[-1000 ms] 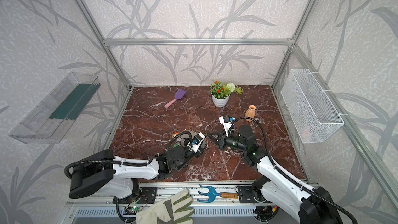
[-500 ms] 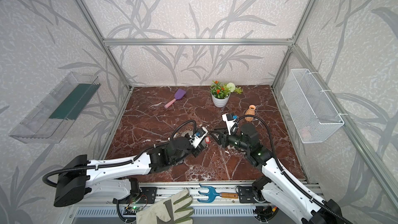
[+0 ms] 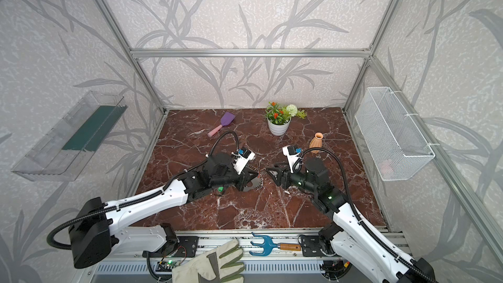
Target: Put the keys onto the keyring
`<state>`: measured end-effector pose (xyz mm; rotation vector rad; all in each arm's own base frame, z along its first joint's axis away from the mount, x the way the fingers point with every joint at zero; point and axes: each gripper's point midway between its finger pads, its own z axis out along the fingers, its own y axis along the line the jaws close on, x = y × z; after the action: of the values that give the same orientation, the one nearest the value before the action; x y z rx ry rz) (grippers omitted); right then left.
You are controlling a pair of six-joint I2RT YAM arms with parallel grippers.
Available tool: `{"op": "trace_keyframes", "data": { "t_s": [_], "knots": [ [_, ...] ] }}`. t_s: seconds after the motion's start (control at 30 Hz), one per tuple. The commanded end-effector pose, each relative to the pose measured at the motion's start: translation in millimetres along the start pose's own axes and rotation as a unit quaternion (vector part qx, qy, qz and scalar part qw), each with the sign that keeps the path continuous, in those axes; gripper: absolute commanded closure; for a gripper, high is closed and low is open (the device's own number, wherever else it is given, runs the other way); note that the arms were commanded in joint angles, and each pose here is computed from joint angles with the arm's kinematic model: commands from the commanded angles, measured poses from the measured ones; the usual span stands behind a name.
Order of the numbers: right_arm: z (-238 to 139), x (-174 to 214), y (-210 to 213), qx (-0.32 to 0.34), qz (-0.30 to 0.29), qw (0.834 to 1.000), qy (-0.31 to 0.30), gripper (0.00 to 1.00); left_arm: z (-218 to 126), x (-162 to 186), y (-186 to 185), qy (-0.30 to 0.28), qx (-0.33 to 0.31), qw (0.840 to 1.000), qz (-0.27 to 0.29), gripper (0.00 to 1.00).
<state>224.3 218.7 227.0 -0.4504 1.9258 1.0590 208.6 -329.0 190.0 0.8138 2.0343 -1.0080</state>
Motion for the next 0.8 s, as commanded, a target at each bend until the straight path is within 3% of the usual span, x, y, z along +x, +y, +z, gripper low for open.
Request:
{"op": "trace_keyframes", "data": {
  "t_s": [0.0, 0.3, 0.53, 0.77],
  "knots": [
    [2.2, -1.0, 14.5, -0.045, -0.014, 0.999, 0.001, 0.43, -12.6, -27.5, -32.6, -0.068, 0.093, 0.993, 0.026, 1.0],
    [0.4, -7.7, 51.5, -0.152, -0.02, 0.988, 0.004, 0.49, -11.4, -32.6, -50.9, -0.125, 0.193, 0.968, 0.103, 1.0],
    [-11.2, -6.3, 64.3, -0.173, -0.03, 0.984, 0.012, 0.59, -17.7, -35.2, -64.0, -0.14, 0.253, 0.944, 0.161, 1.0],
    [-10.9, -3.7, 65.3, -0.181, -0.025, 0.983, 0.015, 0.65, -22.7, -34.8, -57.8, -0.139, 0.273, 0.935, 0.176, 1.0]
  ]
}}
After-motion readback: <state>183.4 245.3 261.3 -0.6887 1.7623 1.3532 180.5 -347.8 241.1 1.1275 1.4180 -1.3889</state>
